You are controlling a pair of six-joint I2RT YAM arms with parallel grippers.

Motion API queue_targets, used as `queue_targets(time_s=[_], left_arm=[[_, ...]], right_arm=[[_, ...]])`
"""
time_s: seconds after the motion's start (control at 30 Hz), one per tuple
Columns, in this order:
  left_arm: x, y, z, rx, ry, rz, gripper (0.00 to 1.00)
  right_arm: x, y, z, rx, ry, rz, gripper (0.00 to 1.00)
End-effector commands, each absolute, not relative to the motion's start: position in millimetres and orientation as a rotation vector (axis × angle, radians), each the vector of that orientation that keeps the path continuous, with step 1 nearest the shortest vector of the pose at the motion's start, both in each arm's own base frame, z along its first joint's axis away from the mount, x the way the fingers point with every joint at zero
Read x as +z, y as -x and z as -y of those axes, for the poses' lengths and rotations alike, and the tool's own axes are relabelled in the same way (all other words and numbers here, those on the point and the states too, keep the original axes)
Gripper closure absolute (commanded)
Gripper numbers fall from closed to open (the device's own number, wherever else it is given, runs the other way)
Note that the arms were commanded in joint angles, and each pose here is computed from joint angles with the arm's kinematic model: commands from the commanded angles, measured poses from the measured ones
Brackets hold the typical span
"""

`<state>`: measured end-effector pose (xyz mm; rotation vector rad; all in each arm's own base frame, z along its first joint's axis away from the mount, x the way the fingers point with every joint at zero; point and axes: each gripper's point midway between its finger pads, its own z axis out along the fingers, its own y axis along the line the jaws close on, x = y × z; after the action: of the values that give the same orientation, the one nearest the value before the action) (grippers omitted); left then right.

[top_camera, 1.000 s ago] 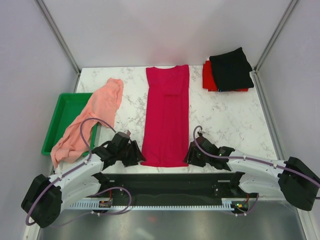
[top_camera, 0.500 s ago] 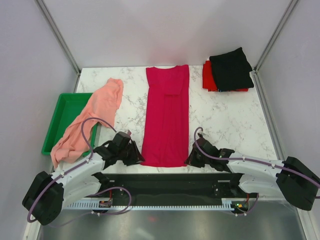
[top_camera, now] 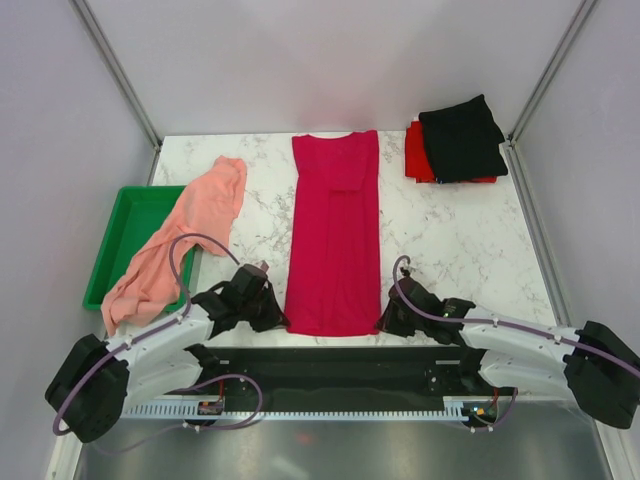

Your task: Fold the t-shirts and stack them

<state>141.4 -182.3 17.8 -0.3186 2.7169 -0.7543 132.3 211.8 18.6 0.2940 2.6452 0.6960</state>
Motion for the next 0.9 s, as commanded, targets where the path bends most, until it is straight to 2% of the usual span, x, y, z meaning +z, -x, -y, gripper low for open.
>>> queue_targets(time_s=[0.0,0.1,0.23,0.37,0.57,0.63,0.67,0.83,0.87], left_arm=[[41,-142,201,-0.814,0.297,-2.683,0.98],[58,-138,201,-0.796,0.314,-2.663,0.98],[82,-134,193,-0.787,0.315,-2.628,0.98],[122,-156,198,-0.748,0.259,-2.559,0.98],[161,-217,206,-0.563,0.194,-2.471,0.98],[174,-249,206,-0.526,0.193,-2.45,0.98],[180,-255,212,-0.536,0.192,-2.445,0.98],[208,-328,208,-0.523,0.219,-2.385,0.98],[195,-339,211,-0.512,0.221,-2.425,0.98]], right_arm=[[32,-134,-208,0.663,-0.291,-2.631,1.0],[35,-128,-197,0.594,-0.3,-2.643,1.0],[57,-126,-195,0.637,-0.317,-2.6,1.0],[81,-146,-193,0.578,-0.288,-2.513,1.0],[132,-215,-193,0.425,-0.192,-2.429,1.0],[155,-262,-191,0.361,-0.2,-2.392,1.0],[155,-261,-192,0.365,-0.198,-2.394,1.0],[171,-332,-196,0.313,-0.159,-2.376,1.0],[170,-341,-196,0.306,-0.154,-2.378,1.0]])
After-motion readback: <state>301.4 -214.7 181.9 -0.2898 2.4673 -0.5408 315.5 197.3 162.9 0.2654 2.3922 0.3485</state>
